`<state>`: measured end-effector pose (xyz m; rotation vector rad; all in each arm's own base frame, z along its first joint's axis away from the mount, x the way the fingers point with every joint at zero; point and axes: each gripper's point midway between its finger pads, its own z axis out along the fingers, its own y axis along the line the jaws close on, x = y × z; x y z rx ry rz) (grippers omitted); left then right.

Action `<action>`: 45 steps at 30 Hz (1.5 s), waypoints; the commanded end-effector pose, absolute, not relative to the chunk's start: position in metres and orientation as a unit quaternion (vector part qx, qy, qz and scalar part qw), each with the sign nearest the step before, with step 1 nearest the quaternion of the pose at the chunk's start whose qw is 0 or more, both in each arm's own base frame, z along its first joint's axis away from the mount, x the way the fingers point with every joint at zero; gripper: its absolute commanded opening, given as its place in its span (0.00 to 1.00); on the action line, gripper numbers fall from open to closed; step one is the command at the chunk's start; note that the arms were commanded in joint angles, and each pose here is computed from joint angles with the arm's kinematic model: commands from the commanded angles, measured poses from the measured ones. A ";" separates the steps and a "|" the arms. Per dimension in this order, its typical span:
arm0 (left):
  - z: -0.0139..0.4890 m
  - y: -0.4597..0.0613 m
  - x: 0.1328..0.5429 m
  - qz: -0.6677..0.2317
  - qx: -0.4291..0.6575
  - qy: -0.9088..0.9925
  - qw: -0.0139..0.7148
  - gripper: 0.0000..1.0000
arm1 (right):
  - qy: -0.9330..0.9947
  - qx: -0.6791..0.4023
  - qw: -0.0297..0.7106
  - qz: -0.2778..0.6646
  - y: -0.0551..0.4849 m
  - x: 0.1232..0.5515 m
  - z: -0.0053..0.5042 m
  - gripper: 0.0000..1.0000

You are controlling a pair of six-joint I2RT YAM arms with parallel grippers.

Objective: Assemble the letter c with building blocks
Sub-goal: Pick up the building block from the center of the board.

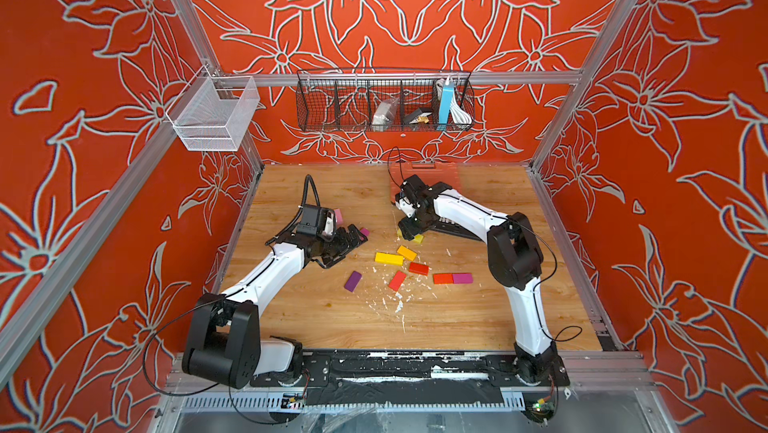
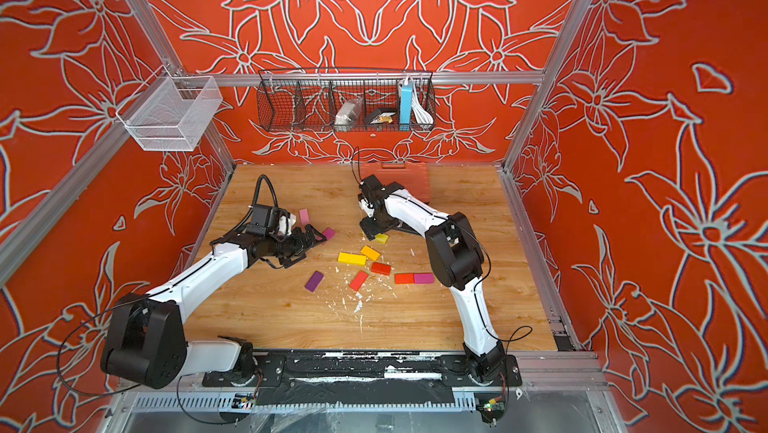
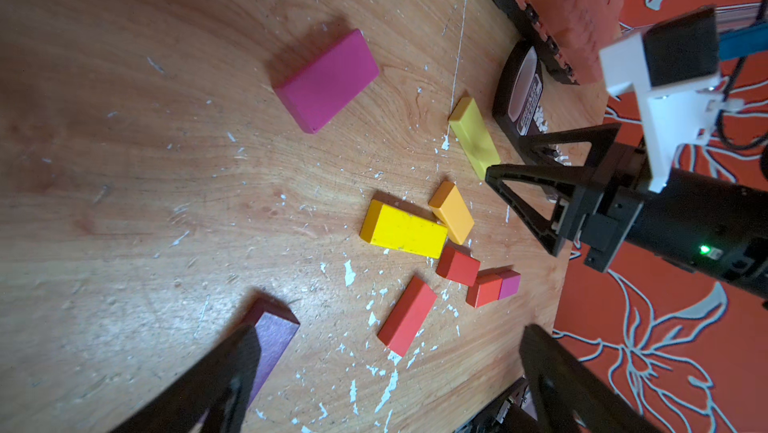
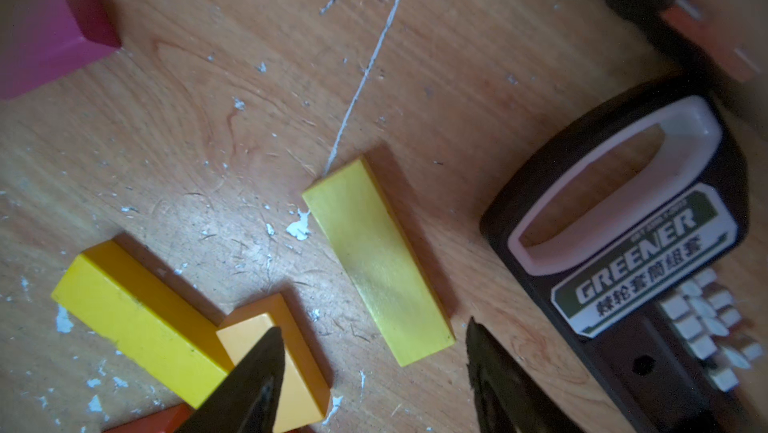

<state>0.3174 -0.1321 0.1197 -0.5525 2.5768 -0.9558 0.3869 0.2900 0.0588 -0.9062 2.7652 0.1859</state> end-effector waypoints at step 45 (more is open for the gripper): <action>0.130 -0.151 0.315 -0.398 -0.189 0.888 0.128 0.98 | 0.959 -0.229 0.151 0.065 0.253 0.331 0.114 0.22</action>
